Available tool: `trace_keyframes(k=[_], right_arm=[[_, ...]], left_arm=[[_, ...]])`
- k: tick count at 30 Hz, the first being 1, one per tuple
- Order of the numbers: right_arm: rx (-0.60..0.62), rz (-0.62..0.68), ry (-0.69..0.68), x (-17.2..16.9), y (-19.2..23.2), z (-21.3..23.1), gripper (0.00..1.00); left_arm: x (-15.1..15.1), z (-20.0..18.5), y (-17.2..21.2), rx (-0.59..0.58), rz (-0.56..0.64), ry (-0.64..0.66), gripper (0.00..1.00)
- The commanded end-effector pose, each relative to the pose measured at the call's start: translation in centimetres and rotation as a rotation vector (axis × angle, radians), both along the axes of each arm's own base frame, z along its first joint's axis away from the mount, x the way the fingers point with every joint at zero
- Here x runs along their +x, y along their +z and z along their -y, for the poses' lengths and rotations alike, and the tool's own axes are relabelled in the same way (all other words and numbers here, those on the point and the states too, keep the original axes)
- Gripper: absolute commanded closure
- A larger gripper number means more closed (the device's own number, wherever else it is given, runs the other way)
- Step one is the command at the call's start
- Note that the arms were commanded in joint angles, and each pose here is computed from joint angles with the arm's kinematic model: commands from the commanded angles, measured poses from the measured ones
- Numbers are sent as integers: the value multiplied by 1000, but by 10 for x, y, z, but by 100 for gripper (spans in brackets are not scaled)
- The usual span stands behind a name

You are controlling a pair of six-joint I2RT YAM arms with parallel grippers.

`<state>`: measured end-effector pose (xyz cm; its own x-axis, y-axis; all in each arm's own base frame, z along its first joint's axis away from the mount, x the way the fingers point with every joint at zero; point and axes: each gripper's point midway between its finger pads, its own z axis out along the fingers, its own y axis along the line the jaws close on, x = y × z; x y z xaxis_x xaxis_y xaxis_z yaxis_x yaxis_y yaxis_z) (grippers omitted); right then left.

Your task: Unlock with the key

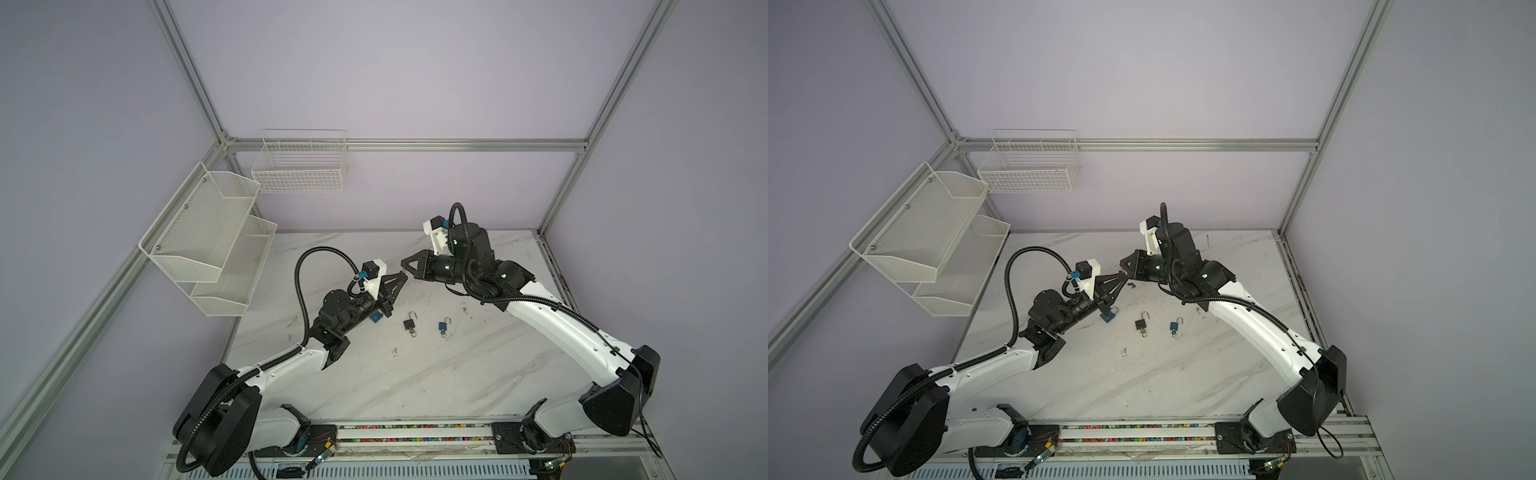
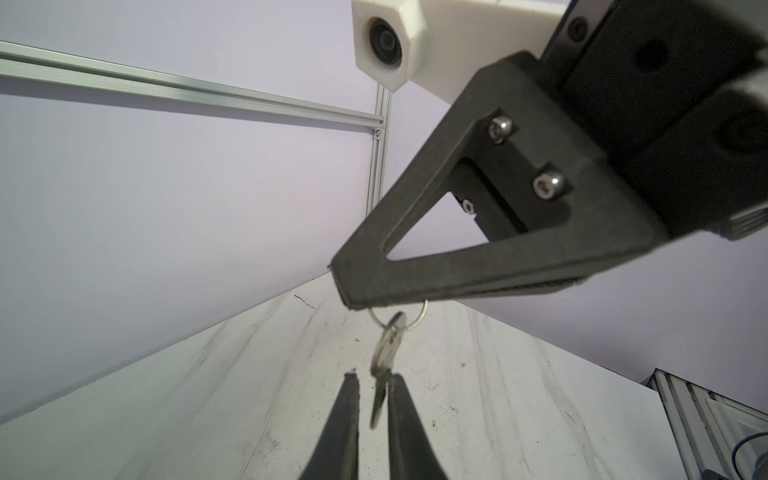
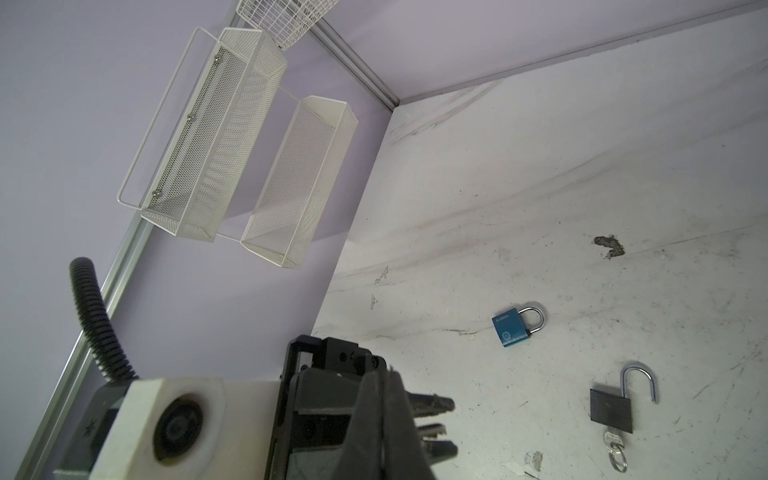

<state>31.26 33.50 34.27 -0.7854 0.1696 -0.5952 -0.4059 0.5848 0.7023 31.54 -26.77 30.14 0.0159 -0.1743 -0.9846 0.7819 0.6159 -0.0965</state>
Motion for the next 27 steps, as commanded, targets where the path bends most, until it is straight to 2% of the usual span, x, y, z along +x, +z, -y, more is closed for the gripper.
trace_keyframes(k=[1,8,13,18,22,25,27], right_arm=[[31,23,-12,-2,18,6,100],[27,33,-16,-1,19,8,100],[23,54,-17,0,22,12,100],[21,96,-8,5,28,21,70],[21,161,79,-2,35,22,49],[44,198,187,-16,37,14,39],[58,206,244,-24,34,10,37]], left_arm=[[-7,1,45,-60,128,-19,87],[-9,0,48,-66,142,-23,99],[-17,3,50,-57,158,-61,100],[-19,8,42,-13,83,-97,100],[-23,6,35,11,-3,-116,100],[-30,5,34,48,-31,-139,100],[-34,4,34,63,-40,-148,100]])
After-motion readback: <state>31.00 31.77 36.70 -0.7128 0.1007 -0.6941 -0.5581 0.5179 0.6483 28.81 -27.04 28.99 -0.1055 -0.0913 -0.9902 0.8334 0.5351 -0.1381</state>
